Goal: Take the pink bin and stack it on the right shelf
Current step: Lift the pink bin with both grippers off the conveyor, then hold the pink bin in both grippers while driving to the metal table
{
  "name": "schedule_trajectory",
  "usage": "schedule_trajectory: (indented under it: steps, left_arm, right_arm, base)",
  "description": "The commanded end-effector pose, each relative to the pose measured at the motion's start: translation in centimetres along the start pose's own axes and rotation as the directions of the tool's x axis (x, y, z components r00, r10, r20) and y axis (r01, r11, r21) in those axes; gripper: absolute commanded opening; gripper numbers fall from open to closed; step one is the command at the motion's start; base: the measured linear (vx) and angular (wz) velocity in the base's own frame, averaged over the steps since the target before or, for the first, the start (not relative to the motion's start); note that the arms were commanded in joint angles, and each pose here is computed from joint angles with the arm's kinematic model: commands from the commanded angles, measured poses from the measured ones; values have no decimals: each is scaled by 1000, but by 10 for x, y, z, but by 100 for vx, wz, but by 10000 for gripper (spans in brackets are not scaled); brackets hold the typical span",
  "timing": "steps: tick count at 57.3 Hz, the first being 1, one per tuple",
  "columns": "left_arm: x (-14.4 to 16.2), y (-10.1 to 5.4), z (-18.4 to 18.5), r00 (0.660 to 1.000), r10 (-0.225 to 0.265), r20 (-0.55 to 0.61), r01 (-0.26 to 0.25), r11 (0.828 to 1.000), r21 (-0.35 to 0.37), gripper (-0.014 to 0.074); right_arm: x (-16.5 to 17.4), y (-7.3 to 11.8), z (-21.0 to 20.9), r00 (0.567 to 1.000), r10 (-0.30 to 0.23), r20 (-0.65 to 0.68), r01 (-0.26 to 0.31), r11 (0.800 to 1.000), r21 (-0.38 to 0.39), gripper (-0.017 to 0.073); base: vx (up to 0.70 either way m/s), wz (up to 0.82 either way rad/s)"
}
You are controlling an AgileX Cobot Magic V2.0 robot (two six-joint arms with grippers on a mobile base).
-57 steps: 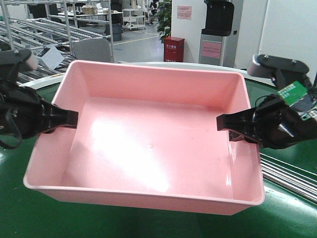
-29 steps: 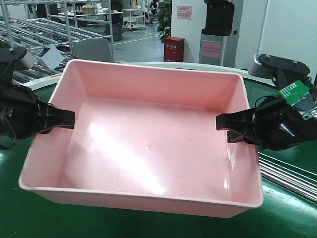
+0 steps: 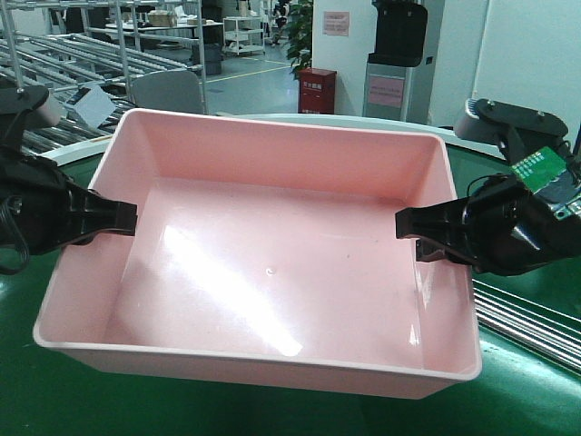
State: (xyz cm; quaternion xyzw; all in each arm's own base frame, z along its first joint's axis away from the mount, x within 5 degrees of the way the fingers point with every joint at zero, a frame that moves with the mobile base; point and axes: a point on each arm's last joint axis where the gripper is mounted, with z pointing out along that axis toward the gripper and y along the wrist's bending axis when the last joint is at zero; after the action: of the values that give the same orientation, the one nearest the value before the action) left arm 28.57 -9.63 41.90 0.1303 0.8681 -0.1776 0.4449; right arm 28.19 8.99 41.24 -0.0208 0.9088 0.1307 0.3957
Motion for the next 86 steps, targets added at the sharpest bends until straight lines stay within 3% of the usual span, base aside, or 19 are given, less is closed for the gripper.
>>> schedule_trajectory:
  steps: [1, 86]
  left_arm:
    - [-18, -6, -24, 989, 20, 147, -21, 1000, 2, -1]
    - [-18, -6, -24, 989, 20, 147, -21, 1000, 2, -1]
  right_arm:
    - [-16, 1, -24, 988, -24, 150, 27, 999, -17, -8]
    - [-16, 1, -24, 988, -25, 149, 27, 999, -17, -8]
  base:
    - [-1, -6]
    - [-10, -42]
